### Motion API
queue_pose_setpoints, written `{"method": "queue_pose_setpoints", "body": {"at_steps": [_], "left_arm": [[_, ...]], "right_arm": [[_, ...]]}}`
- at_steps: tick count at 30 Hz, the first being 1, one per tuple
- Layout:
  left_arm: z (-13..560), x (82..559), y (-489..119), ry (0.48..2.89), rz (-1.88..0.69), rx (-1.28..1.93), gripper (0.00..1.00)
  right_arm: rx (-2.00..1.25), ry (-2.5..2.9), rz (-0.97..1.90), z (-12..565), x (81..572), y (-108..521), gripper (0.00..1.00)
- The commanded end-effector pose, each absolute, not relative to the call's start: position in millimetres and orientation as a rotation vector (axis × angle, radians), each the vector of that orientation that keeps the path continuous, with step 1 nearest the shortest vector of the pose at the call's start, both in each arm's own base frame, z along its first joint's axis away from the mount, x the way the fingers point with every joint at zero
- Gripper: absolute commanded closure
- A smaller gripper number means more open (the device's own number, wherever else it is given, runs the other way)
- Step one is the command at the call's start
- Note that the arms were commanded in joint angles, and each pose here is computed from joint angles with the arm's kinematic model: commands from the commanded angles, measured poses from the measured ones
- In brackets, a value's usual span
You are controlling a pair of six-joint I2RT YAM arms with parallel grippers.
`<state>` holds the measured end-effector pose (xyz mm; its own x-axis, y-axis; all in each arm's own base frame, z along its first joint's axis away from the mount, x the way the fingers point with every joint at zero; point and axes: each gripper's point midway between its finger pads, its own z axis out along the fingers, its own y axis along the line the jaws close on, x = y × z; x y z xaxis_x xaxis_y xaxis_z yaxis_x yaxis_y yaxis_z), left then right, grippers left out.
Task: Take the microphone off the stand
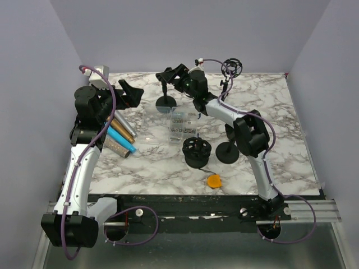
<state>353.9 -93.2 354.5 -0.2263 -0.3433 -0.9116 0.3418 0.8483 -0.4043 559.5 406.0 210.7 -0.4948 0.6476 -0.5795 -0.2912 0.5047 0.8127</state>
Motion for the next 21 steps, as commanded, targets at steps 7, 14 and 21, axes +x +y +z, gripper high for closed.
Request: {"method": "queue_pose_setpoints", "body": {"at_steps": [7,14,21], "left_arm": [[351,355,-97,1.681,-0.627,0.032,0.02],[349,356,-101,1.671,-0.636,0.066,0.02],[348,352,-116,1.651,-0.638,0.152,0.02]], "right_arm": [[0.283,1.974,0.988,123,563,387,0.17],[0.142,1.932,0.877,214,572,382,0.00],[0.042,1.869,0.687,299,533,331,0.00]]}}
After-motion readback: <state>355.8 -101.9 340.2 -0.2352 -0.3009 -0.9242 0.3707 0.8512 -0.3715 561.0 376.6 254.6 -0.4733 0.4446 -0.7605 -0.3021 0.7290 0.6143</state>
